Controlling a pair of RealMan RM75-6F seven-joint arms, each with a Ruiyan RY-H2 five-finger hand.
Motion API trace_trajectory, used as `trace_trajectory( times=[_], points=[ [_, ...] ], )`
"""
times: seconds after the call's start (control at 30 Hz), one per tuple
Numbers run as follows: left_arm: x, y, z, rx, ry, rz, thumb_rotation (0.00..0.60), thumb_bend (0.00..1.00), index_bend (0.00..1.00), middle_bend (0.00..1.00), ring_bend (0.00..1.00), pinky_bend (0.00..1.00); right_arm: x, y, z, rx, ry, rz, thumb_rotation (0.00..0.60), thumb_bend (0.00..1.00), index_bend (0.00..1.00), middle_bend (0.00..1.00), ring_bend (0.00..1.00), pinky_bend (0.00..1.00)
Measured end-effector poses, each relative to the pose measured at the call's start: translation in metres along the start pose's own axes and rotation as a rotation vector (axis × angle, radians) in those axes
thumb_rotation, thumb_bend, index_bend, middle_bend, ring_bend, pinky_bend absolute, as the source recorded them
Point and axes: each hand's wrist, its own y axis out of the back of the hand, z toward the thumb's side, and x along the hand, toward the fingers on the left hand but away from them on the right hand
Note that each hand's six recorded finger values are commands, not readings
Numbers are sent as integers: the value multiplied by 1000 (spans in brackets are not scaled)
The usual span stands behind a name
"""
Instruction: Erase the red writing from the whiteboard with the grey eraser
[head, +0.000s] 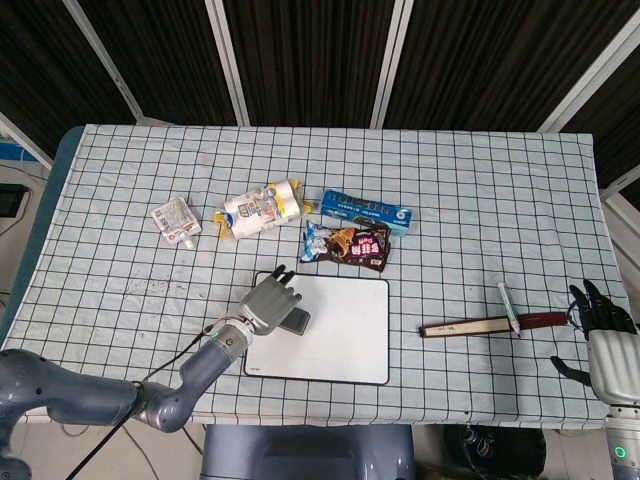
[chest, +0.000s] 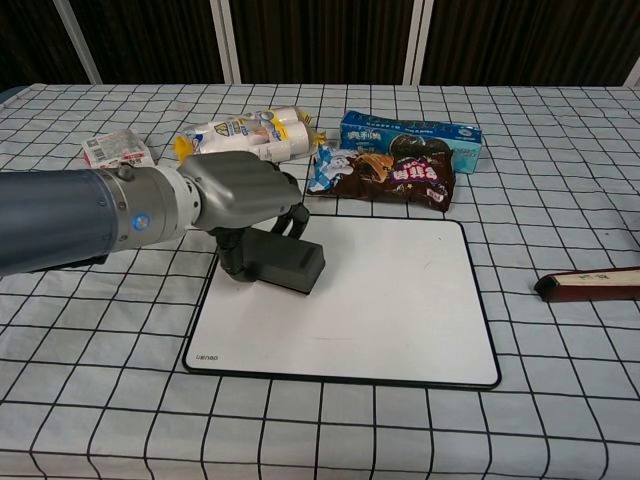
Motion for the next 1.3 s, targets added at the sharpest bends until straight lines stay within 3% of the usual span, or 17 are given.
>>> trace_trajectory(
  times=[0.27,0.5,0.77,1.0,1.3],
  points=[
    [-18,-3,21,11,-69,-16,600,317,417,449,89,111,0,0,1,0,3,-4,600,56,4,14,135,187],
    [-36,-12,20,60,-55,-34,600,317,416,450,89,111,0,1,-1,-4,-1,-3,600,56,4,15,135,187],
    [-42,-4,24,60,-67,14,600,318,416,450,90,111,0,1,0,-4,-1,-3,600,55,4,15,135,187],
    [-50,17,-5,64,4,90,600,317,412,450,89,111,0,1,0,-2,0,-3,600,54,4,15,135,187],
    [-72,20,-70,-12,140,98,600,317,411,450,90,111,1,0,0,1,-1,-1,600,55,4,15,135,187]
  ],
)
